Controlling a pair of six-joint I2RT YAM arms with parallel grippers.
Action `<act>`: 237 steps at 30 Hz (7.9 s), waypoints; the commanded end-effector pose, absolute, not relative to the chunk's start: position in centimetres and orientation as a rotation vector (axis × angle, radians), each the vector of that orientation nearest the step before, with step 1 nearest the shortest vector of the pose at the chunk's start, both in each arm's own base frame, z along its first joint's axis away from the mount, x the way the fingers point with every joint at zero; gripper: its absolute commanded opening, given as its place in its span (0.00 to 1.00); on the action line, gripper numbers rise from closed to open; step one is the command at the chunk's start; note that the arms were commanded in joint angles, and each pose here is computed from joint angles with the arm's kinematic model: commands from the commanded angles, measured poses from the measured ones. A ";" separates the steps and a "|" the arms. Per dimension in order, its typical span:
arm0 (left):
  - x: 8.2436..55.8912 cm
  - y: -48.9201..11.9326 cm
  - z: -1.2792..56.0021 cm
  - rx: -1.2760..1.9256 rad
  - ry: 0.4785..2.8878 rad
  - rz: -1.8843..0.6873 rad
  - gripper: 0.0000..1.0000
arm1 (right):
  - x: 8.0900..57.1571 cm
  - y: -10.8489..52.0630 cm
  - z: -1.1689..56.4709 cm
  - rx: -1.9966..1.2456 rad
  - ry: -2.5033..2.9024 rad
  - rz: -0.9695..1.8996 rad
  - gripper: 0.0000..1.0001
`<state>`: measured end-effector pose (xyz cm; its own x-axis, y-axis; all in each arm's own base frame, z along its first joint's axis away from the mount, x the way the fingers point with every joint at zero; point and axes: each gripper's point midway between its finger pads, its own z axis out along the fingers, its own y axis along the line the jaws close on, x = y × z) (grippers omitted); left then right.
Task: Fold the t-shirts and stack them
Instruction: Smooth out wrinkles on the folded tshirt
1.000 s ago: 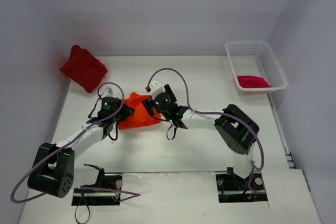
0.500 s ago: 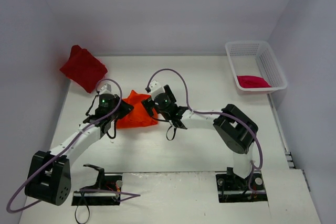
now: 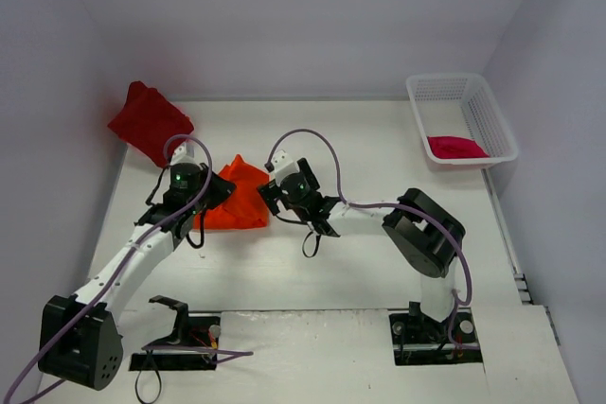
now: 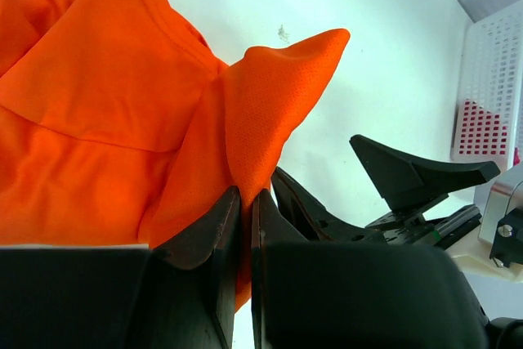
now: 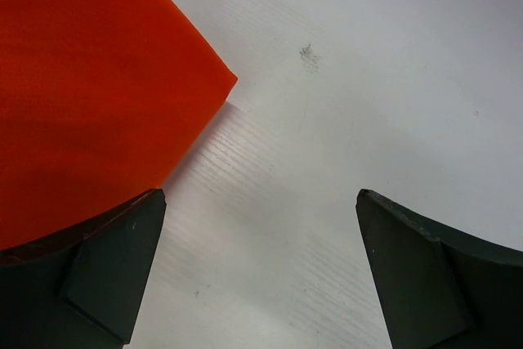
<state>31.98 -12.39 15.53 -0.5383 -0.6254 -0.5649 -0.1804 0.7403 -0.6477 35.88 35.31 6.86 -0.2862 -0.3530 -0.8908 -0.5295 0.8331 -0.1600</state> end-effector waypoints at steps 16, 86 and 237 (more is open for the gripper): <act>32.4 -11.7 17.1 -0.605 2.048 -0.639 0.00 | 36.6 36.2 10.1 -0.562 1.832 0.273 1.00; 37.0 1.7 9.0 -1.045 2.086 -0.223 0.63 | 36.0 33.9 15.8 -0.553 1.774 0.204 1.00; 34.2 -11.3 0.9 -0.847 2.339 -0.338 0.62 | 32.5 42.2 8.2 -0.667 1.878 0.444 0.49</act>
